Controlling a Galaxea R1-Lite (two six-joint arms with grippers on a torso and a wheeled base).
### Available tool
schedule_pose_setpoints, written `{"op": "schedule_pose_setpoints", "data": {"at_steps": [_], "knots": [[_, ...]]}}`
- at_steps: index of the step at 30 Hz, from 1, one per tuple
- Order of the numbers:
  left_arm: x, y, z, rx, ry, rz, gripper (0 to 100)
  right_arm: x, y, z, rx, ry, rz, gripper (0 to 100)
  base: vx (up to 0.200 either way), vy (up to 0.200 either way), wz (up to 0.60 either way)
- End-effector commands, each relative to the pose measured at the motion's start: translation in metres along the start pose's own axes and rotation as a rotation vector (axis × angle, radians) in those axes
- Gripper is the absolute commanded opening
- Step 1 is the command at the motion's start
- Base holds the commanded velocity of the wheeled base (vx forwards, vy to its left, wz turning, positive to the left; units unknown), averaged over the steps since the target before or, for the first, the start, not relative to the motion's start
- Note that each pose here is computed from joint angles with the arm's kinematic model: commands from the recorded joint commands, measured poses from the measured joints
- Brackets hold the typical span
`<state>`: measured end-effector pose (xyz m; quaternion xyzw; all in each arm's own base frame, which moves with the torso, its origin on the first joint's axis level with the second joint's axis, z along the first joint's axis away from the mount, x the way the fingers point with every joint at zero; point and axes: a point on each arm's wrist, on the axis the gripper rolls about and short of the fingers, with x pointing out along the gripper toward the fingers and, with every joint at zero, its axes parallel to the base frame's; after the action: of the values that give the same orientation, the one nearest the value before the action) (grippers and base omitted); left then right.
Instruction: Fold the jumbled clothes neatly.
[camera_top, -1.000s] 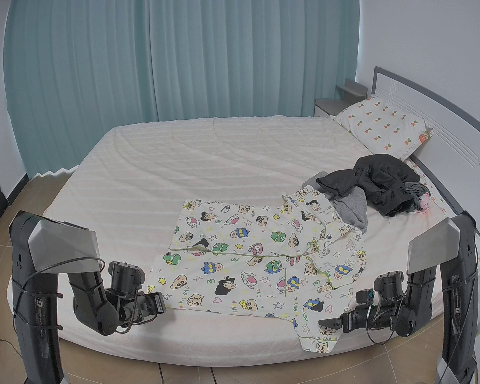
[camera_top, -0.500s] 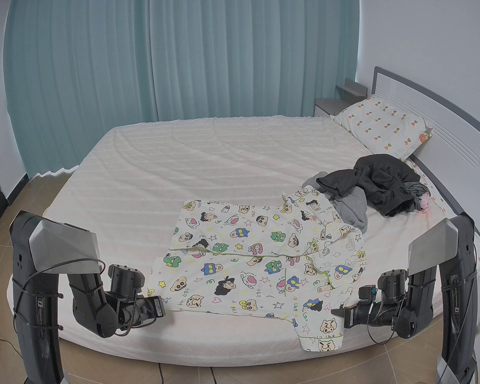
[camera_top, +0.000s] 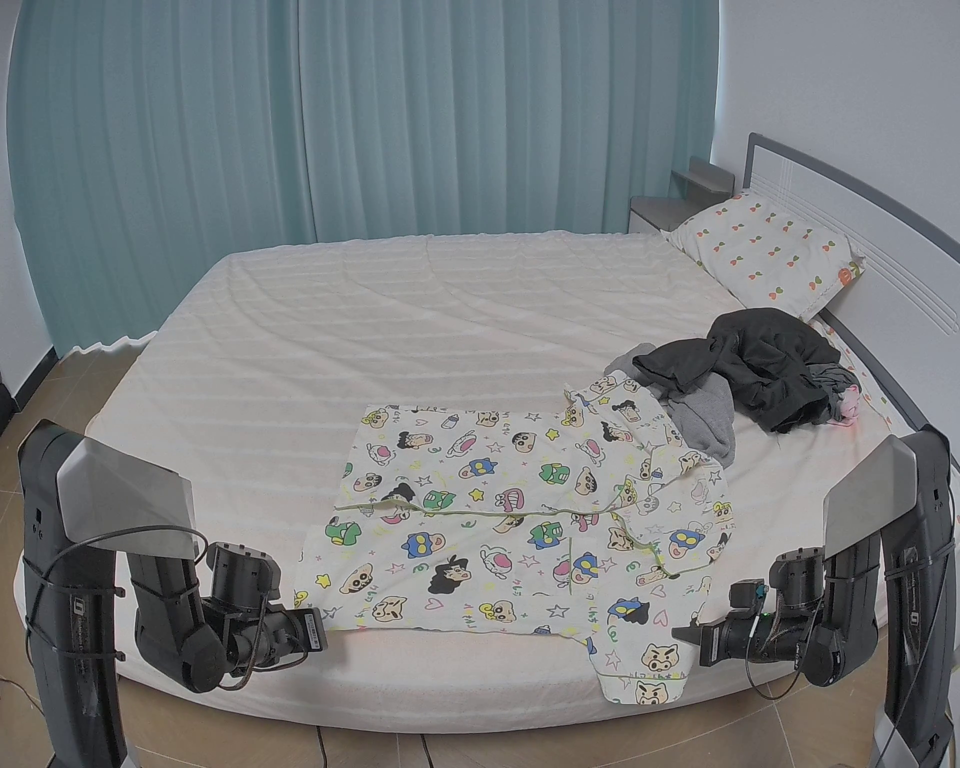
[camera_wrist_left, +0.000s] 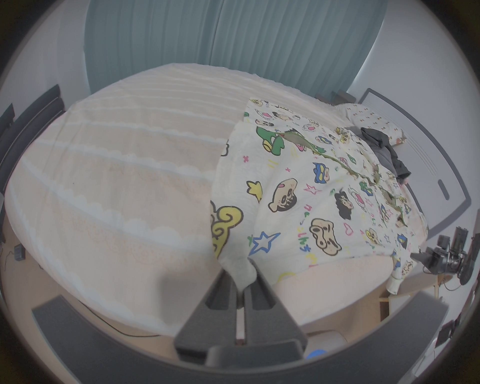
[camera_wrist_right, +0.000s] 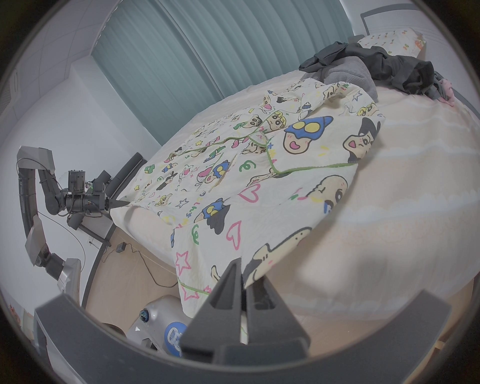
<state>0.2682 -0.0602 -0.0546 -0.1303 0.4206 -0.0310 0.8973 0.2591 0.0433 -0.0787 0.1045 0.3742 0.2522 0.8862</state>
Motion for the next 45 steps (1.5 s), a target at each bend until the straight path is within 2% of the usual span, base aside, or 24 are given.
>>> {"op": "schedule_pose_setpoints", "data": {"at_steps": [1, 7, 12, 29, 35, 36, 38, 45], "knots": [[-0.009, 0.000, -0.002, 0.003, 0.008, -0.012, 0, -0.002, 0.000, 0.000, 0.003, -0.002, -0.002, 0, 0.000, 0.000, 0.00], [-0.015, 0.002, -0.006, 0.017, 0.026, -0.007, 0, -0.008, -0.003, 0.001, 0.018, -0.004, -0.016, 0, 0.000, 0.000, 0.00], [-0.023, 0.003, -0.016, 0.064, 0.069, 0.000, 0, -0.012, -0.006, -0.002, 0.034, 0.007, -0.030, 0, 0.000, 0.000, 0.00], [-0.035, 0.001, -0.041, 0.166, 0.175, 0.003, 0, -0.020, 0.000, -0.012, 0.031, 0.060, -0.024, 0, 0.000, 0.000, 0.00], [-0.032, -0.001, -0.036, 0.164, 0.148, -0.006, 0, -0.020, 0.001, -0.009, 0.023, 0.043, -0.005, 0, 0.000, 0.000, 0.00], [-0.028, -0.004, -0.026, 0.144, 0.101, -0.016, 0, -0.025, 0.002, -0.001, 0.013, 0.004, 0.039, 0, 0.000, 0.000, 0.00], [-0.026, -0.006, -0.020, 0.121, 0.070, -0.025, 0, -0.029, 0.003, 0.006, 0.009, -0.025, 0.059, 0, 0.000, 0.000, 0.00], [-0.024, -0.021, 0.010, 0.030, -0.059, -0.082, 0, -0.038, 0.006, 0.028, 0.037, -0.118, 0.087, 0, 0.000, 0.000, 0.00]]}}
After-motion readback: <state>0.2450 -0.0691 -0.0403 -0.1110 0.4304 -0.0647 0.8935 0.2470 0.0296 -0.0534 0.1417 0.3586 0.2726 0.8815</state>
